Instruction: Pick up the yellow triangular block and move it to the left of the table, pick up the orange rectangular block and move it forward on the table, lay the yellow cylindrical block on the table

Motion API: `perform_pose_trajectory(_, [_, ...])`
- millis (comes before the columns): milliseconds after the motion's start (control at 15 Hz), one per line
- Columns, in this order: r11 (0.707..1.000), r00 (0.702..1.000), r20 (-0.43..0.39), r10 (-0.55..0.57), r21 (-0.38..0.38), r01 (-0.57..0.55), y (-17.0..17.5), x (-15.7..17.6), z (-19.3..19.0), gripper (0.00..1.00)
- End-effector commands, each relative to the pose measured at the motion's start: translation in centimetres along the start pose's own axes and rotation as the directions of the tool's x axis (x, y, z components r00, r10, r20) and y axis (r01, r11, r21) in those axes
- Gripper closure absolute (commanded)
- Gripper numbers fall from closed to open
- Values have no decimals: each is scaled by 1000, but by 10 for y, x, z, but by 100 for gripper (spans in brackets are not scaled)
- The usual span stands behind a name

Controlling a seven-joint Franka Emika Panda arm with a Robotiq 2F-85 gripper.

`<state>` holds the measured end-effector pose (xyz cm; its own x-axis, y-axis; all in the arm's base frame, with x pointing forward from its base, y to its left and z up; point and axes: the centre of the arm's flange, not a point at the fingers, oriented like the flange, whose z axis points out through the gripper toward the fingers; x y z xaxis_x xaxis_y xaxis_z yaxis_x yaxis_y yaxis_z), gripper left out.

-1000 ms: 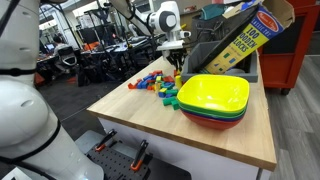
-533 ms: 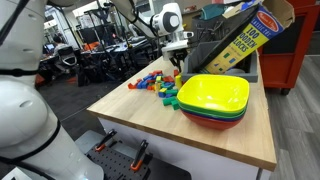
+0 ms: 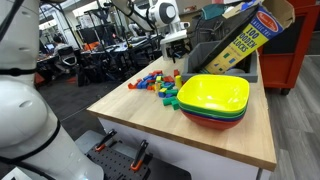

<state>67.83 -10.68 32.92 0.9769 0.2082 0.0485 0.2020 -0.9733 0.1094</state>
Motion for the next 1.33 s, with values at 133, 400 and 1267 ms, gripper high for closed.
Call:
perform_pose_trajectory(133, [993, 997, -51, -60, 101, 65, -4, -11, -46, 0])
perform_pose_trajectory(400, [984, 993, -60, -103, 140, 111, -17, -25, -58, 0])
perform_pose_trajectory(1267, [977, 988, 48, -149, 163, 139, -71, -89, -29, 0])
